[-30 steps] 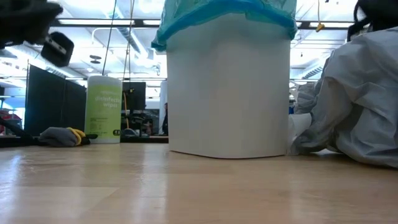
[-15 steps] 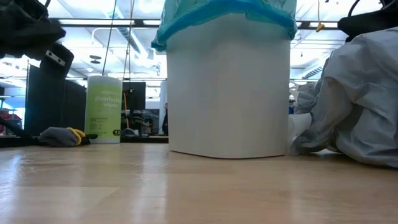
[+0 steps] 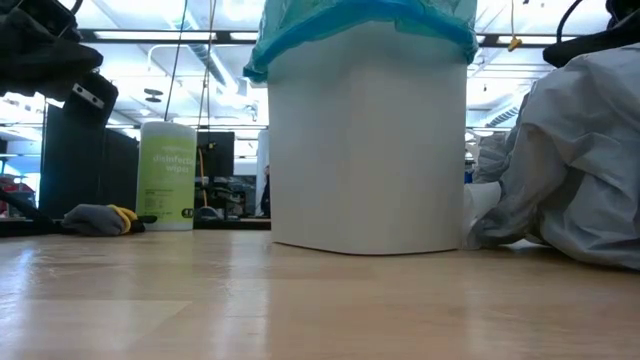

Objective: Place trash/remove bag and relplace
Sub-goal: Return to Home Position

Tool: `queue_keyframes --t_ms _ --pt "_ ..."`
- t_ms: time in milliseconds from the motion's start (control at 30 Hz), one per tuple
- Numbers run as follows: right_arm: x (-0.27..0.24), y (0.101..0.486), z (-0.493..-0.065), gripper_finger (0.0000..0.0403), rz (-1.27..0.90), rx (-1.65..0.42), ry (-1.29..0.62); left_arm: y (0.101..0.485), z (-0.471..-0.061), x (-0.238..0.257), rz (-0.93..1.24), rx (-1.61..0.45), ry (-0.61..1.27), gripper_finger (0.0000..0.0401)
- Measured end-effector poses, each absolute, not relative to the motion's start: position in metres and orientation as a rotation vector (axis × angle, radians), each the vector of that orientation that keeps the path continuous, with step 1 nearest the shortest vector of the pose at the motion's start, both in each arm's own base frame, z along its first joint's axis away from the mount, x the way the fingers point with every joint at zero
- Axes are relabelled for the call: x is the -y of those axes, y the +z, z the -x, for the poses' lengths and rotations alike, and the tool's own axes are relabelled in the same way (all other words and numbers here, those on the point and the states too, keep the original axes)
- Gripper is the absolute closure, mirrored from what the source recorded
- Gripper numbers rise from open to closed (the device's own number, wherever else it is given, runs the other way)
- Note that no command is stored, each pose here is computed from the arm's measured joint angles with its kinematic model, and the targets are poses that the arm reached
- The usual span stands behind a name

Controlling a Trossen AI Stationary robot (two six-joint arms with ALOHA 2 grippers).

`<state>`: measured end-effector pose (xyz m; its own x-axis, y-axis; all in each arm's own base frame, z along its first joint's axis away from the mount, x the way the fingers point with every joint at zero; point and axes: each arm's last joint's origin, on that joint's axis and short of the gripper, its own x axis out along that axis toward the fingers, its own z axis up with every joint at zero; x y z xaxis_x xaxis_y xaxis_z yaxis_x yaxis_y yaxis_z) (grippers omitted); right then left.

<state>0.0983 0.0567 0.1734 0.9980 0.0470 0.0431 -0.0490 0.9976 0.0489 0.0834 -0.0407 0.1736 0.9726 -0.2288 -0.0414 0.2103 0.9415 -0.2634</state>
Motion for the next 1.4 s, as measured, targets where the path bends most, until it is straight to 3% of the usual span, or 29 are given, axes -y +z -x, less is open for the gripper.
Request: queue_keyframes --t_ms 1400 --pt "-0.0567 0.1734 -0.0982 0.0399 -0.049 0.043 0.048 0.1738 -0.0835 0.0406 0.263 -0.068 -0.221 0.0384"
